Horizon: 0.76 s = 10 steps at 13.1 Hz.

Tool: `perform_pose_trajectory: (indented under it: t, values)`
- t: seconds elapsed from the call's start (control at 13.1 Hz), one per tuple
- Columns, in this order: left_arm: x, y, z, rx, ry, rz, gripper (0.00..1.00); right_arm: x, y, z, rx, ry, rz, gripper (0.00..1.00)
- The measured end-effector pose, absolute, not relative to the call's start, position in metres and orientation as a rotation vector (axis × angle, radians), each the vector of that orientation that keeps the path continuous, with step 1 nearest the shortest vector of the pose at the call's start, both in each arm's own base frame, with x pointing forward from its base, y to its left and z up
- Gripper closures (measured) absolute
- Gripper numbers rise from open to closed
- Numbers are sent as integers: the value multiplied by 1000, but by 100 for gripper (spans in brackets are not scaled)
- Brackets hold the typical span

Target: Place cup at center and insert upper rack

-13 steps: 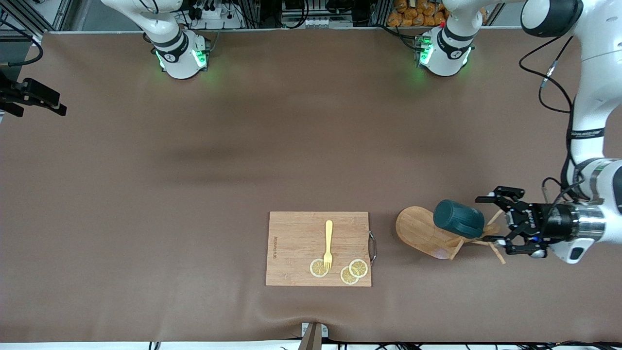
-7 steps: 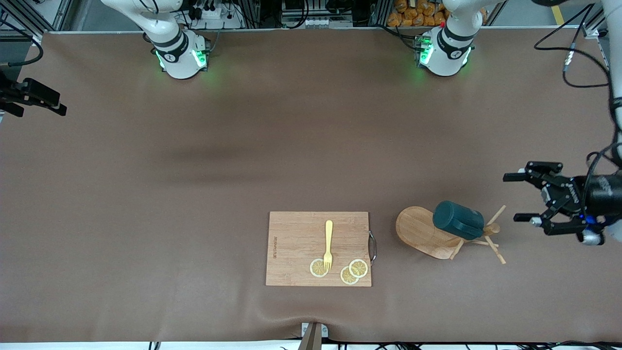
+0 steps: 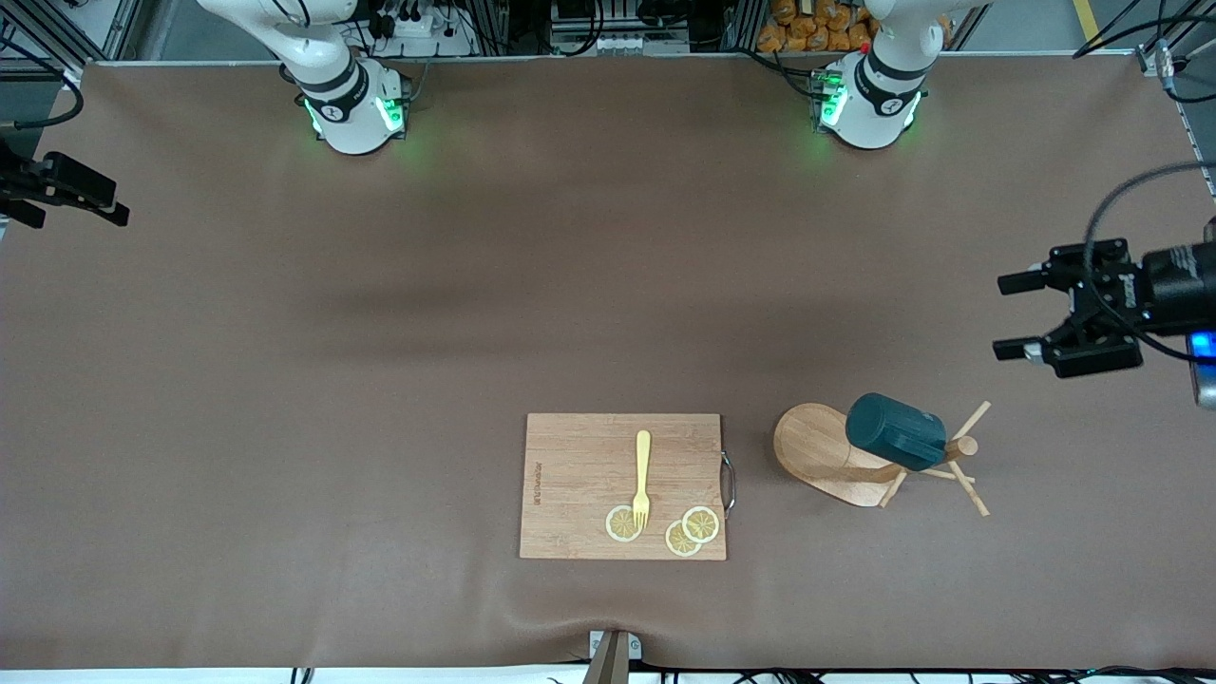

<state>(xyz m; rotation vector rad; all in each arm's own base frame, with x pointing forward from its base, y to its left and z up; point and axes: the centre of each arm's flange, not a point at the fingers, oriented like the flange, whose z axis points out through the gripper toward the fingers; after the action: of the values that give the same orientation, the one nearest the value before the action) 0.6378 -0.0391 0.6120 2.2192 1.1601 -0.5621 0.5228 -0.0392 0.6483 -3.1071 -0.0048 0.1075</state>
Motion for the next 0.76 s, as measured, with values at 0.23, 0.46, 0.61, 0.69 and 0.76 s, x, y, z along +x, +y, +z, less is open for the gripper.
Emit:
perform_pose_trajectory:
  t: [0.23, 0.46, 0.61, 0.69, 0.76]
  values:
    - [616, -79, 633, 2499, 1056, -389, 0, 519, -38, 657, -3109, -13, 82, 0]
    - [600, -104, 638, 2723, 900, -295, 0, 513, -32, 666, -3111, -34, 54, 0]
    - [593, -99, 634, 2852, 755, -252, 0, 512, -23, 669, -3112, -60, 47, 0]
    - [589, -94, 631, 2923, 666, -232, 0, 512, -21, 669, -3112, -68, 46, 0]
    - [583, -89, 629, 2980, 589, -219, 0, 512, -20, 669, -3112, -70, 46, 0]
